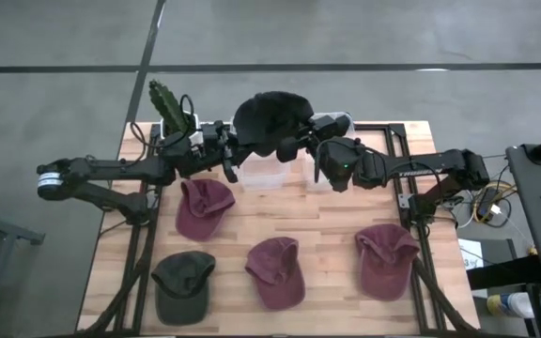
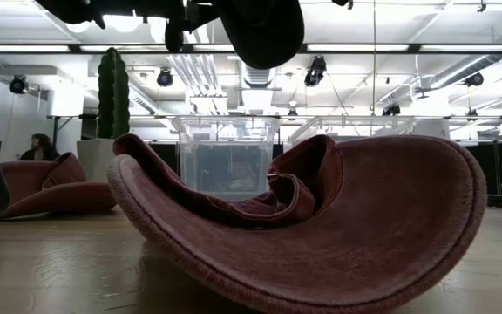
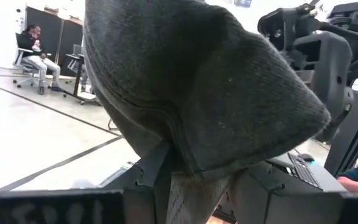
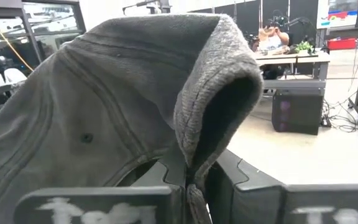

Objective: Pick & Place hat
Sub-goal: Put the right gray cap into the left transparent bin

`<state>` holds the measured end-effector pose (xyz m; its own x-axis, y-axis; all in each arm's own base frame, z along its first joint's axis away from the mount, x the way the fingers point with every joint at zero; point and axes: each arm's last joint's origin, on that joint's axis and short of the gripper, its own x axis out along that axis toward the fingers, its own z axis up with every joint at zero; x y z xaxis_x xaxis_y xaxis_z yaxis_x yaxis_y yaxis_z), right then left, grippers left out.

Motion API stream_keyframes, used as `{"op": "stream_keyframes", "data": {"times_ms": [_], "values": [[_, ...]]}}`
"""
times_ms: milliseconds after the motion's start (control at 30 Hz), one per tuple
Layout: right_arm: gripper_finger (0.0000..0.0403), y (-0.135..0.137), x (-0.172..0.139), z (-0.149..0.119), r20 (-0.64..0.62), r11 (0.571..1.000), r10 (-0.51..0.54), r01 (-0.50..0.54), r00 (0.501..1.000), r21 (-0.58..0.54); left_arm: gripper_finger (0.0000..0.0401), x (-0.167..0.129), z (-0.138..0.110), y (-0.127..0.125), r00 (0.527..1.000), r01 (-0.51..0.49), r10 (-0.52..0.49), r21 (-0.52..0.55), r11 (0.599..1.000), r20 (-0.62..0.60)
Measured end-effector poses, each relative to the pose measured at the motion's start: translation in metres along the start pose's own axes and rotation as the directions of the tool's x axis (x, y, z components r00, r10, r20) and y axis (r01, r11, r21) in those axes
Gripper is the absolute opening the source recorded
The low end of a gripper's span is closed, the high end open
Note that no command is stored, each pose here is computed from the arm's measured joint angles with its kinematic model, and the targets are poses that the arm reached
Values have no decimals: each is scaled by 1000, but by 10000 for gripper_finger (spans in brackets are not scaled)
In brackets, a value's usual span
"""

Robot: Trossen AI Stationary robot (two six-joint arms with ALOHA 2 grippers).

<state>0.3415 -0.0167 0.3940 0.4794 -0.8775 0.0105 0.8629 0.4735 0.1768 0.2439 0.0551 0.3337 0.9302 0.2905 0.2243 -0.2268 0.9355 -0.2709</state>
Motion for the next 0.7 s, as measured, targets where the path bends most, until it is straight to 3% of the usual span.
{"op": "stream_keyframes", "data": {"times_ms": [400, 700], "values": [[28, 3, 7, -2, 14, 996, 36, -37, 999, 81, 131, 0, 0, 0, 1000, 11, -11, 1, 1000, 2], [28, 6, 10, -5, 14, 996, 37, -38, 999, 76, 132, 0, 1, -1, 1000, 16, -16, -3, 1000, 7]]}}
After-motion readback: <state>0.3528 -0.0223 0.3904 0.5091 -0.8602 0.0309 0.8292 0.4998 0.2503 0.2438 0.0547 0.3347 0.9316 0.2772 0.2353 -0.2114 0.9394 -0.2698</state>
